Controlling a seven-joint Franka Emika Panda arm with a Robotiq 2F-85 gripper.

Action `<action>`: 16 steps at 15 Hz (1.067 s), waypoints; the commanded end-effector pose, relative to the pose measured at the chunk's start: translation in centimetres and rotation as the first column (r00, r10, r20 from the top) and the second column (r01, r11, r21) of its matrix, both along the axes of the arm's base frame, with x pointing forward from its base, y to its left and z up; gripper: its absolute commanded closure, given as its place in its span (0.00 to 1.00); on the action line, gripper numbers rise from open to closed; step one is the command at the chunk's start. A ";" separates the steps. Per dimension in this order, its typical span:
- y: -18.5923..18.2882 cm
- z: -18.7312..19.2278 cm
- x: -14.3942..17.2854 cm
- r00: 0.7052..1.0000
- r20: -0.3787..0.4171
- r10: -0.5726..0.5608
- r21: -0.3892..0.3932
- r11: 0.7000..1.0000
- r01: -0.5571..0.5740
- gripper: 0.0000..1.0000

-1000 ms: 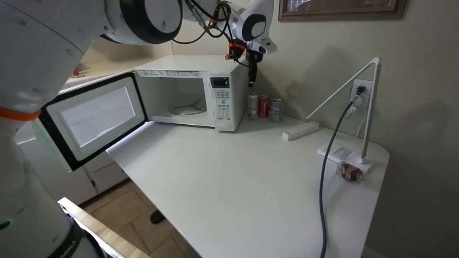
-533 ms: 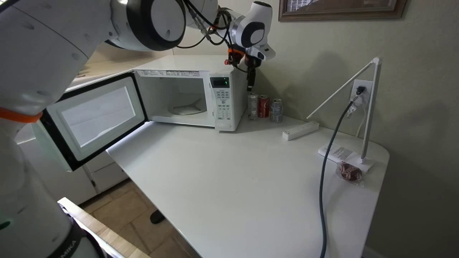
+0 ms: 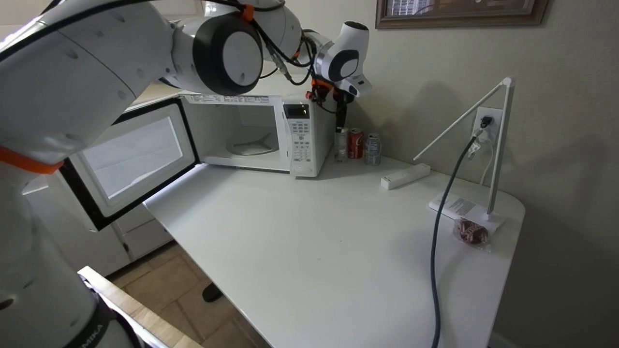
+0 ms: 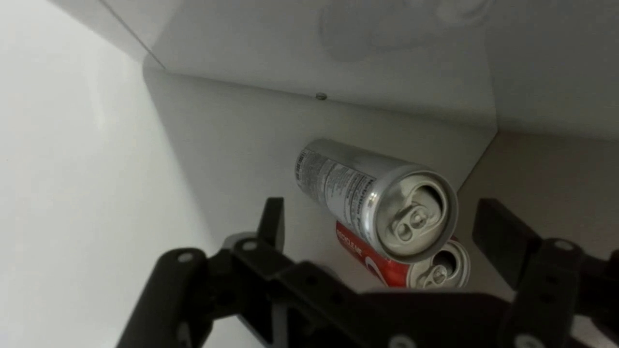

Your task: Put the can on the microwave

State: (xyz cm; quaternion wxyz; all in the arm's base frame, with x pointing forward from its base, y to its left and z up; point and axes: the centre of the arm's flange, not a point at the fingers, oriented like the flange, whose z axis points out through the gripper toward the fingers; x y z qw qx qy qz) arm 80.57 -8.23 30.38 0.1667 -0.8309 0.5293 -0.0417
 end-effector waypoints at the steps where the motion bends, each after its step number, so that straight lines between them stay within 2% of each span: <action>1: -0.7 -1.5 2.9 0.998 0.032 -0.047 0.062 0.997 0.045 0.00; 6: -0.8 -3.0 3.5 0.996 0.061 -0.063 0.090 0.994 0.057 0.00; 12: -0.1 -5.2 4.0 0.990 0.106 -0.088 0.076 0.994 0.080 0.00; 16: -0.1 -5.9 4.3 0.982 0.161 -0.098 0.088 0.993 0.084 0.00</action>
